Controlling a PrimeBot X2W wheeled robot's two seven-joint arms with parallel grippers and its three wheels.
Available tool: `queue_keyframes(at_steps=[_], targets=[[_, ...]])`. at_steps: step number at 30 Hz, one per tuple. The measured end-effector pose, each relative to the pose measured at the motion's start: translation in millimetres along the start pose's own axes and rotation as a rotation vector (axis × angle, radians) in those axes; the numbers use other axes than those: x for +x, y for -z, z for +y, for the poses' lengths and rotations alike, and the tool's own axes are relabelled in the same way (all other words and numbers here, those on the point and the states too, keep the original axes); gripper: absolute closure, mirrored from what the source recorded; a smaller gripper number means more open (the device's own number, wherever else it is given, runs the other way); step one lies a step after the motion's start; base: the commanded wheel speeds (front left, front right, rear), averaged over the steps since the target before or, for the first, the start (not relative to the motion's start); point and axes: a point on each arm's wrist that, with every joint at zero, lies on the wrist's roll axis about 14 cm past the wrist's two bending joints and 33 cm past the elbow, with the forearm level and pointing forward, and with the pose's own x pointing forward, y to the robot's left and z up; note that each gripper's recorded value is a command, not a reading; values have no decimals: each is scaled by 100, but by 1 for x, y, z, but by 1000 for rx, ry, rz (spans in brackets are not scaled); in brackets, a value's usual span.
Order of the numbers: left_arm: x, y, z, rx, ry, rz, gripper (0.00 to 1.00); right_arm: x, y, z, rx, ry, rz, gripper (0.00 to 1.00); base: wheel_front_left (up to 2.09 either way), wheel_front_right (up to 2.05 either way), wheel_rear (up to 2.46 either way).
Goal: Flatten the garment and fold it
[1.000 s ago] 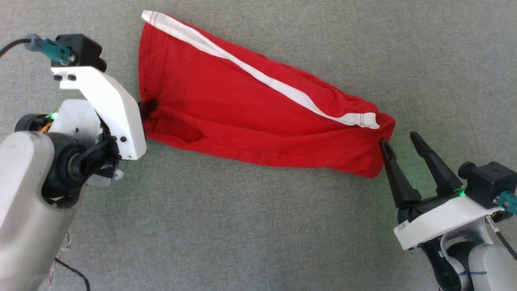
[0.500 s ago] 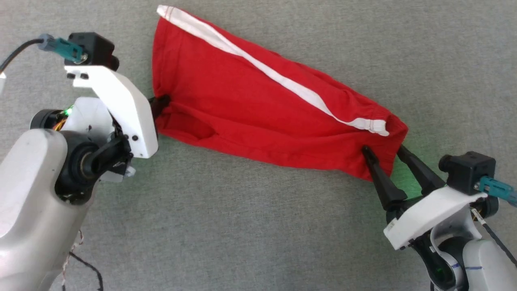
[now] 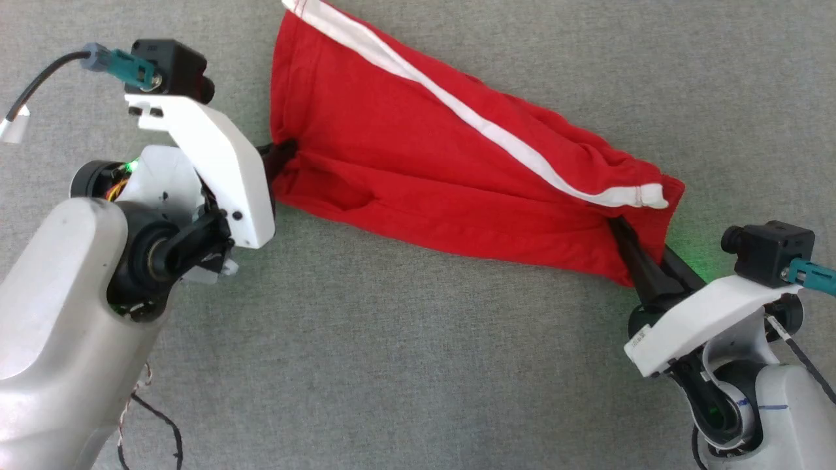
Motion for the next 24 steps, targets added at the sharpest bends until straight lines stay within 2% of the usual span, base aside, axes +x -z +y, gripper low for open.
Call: queue_keyframes(at_steps=[8,15,24], targets=[[-4,-7,-2,-30,19,-51,100,1,-7,1,6,-2,-22,100,0,0,0],[-30,-18,-6,-84,40,-169,100,-11,-31,2,-12,-3,-73,100,0,0,0],[-69,20,-26,-191,88,-231,100,-33,-32,3,2,0,-56,100,0,0,0]])
